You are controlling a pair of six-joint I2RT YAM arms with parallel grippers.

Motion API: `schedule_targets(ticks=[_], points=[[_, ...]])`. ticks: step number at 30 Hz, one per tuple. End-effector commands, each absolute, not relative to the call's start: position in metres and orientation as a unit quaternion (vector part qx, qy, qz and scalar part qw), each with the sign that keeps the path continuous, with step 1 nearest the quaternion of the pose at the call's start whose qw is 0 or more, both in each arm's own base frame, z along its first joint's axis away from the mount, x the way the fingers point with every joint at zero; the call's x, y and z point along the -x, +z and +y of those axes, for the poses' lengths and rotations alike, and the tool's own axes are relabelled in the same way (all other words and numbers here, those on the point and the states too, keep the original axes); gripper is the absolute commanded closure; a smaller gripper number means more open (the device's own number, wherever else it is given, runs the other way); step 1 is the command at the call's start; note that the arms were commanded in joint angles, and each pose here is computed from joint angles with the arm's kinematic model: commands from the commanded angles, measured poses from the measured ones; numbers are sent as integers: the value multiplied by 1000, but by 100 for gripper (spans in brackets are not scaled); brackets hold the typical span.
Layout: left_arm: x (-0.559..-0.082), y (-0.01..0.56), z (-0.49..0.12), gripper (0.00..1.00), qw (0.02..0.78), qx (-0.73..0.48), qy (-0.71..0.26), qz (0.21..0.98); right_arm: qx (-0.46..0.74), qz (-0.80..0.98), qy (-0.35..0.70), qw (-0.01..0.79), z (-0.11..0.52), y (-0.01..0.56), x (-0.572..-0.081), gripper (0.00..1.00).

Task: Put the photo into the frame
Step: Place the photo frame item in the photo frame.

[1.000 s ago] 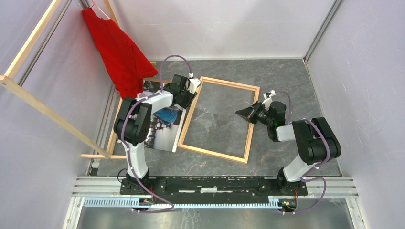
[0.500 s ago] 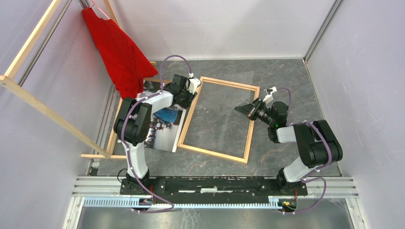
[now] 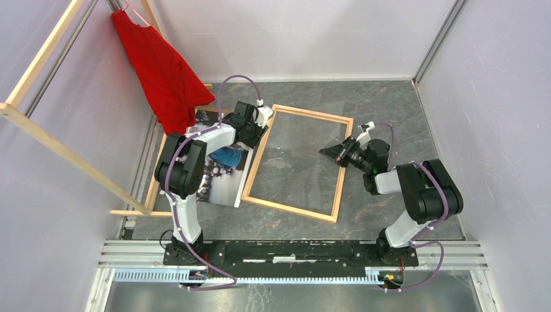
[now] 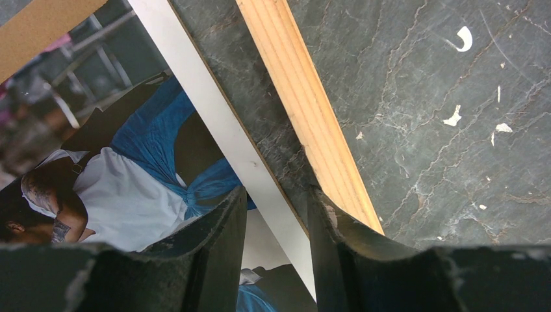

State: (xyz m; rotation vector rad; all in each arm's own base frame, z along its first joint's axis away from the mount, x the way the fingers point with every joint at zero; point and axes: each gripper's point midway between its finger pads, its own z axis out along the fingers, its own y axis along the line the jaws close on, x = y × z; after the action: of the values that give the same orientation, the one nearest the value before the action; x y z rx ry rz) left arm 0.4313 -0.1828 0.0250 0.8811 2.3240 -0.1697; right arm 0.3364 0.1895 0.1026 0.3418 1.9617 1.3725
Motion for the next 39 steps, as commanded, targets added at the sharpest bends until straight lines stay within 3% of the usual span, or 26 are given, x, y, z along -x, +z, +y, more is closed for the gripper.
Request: schedule_targets(ticks=[1,27,32,36,39], points=[[-428,20,-191,54,314,-358,-76,876,-123,752,531,371,191,110,-343,100],[-428,21,-192,54,313,-363,-78,874,-103,749,521,395,191,120,-352,100],[-428,21,-191,54,313,-364,-76,874,-98,763,508,386,190,108,-348,80],[-427,20,-190,54,312,-365,-74,874,-91,783,482,383,188,99,-350,58],[-427,19,-189,55,311,-365,-73,874,-83,803,448,384,183,92,-354,50]])
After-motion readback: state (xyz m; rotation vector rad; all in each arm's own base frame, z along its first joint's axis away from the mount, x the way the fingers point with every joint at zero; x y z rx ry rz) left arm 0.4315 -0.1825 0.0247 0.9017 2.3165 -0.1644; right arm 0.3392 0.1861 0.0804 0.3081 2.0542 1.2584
